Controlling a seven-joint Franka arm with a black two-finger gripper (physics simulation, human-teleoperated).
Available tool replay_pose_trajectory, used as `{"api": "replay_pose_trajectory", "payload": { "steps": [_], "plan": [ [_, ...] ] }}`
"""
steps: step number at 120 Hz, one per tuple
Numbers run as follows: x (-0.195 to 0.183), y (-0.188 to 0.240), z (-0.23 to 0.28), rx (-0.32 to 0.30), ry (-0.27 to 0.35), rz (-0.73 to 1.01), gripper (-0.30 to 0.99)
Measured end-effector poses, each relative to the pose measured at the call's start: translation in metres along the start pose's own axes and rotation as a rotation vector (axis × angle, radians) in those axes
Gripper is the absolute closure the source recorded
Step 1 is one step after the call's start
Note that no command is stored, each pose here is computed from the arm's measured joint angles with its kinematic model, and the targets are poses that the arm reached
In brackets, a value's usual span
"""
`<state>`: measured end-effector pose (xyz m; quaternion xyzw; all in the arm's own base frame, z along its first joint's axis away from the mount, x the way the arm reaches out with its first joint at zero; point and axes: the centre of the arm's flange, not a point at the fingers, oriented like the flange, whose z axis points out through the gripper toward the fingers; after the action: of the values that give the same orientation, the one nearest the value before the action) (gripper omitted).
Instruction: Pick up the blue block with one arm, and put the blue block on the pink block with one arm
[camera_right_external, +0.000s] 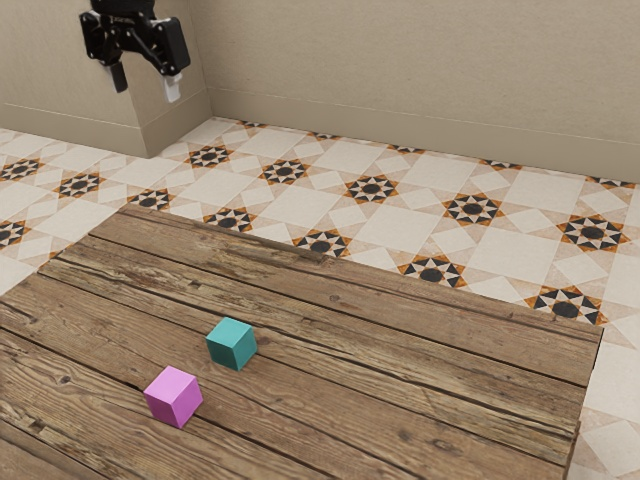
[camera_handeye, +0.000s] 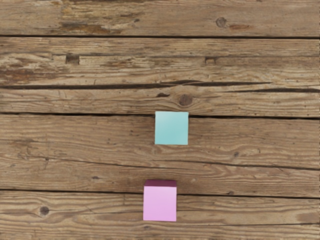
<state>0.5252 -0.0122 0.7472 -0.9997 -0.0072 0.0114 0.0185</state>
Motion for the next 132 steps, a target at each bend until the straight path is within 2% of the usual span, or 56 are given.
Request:
{"api": "replay_pose_trajectory", "payload": {
  "steps": [9,19,34,52,75,105,132],
  "plan": [
    [-0.011,-0.001,0.035,-0.003,-0.063,0.004,0.00],
    [-0.039,-0.002,0.101,0.000,-0.147,0.007,0.00],
    [-0.065,-0.001,0.207,0.024,-0.219,-0.004,0.00],
    [-0.074,0.008,0.279,0.039,-0.166,0.008,0.00],
    [-0.075,0.021,0.305,0.018,-0.057,0.022,0.00],
    [-0.077,0.029,0.325,-0.005,0.002,0.017,0.00],
    [-0.074,0.043,0.337,-0.028,0.017,0.027,0.00]
  ]
}}
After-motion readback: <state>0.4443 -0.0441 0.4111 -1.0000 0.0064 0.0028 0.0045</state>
